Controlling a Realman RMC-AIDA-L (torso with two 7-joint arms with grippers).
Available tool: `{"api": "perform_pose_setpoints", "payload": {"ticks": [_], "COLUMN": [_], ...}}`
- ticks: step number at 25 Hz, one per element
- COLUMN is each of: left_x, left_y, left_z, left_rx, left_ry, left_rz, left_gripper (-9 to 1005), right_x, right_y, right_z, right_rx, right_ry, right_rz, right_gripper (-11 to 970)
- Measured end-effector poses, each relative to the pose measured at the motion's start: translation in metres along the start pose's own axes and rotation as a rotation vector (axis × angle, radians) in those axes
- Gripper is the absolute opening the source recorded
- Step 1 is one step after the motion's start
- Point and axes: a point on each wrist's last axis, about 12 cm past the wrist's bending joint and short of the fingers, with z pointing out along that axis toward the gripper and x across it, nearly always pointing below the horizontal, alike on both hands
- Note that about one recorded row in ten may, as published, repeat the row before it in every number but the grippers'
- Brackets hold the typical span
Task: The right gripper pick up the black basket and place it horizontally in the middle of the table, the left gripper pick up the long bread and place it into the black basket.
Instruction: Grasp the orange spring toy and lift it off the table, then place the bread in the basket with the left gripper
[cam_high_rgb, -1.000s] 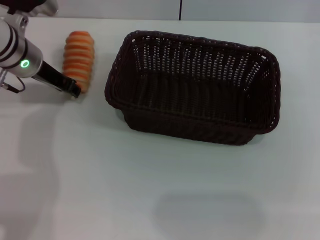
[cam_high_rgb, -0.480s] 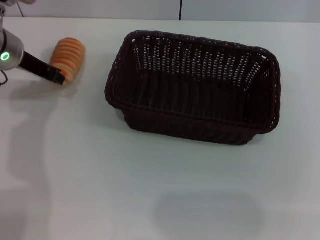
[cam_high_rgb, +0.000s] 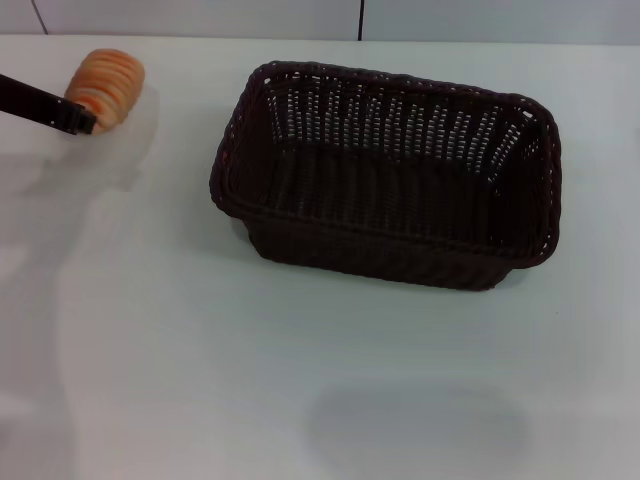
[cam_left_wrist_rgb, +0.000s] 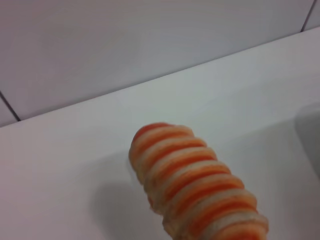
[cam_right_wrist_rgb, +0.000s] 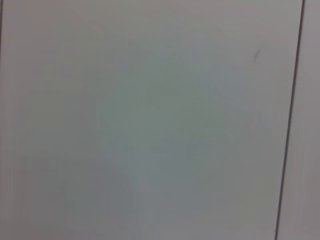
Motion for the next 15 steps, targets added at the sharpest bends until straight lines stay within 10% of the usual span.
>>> {"api": "perform_pose_setpoints", "payload": {"ticks": [7,15], "left_x": [0.011,0.009], "left_y": [-0.003,-0.04], "left_z": [-0.034,-0.077], "left_rx": [0.066,0.273], "left_ry": [-0.079,-0.232], "left_rz": [-0.013,0.065], "left_gripper": [231,189], "right_x": [-0.002,-0.007], "right_y": [0.003,0.006], "right_z": [0.004,0.008], "right_rx": [-0.012,-0.023], "right_ry": [-0.008,-0.024], "right_rz": [0.0,-0.002], "right_gripper": [492,493]}}
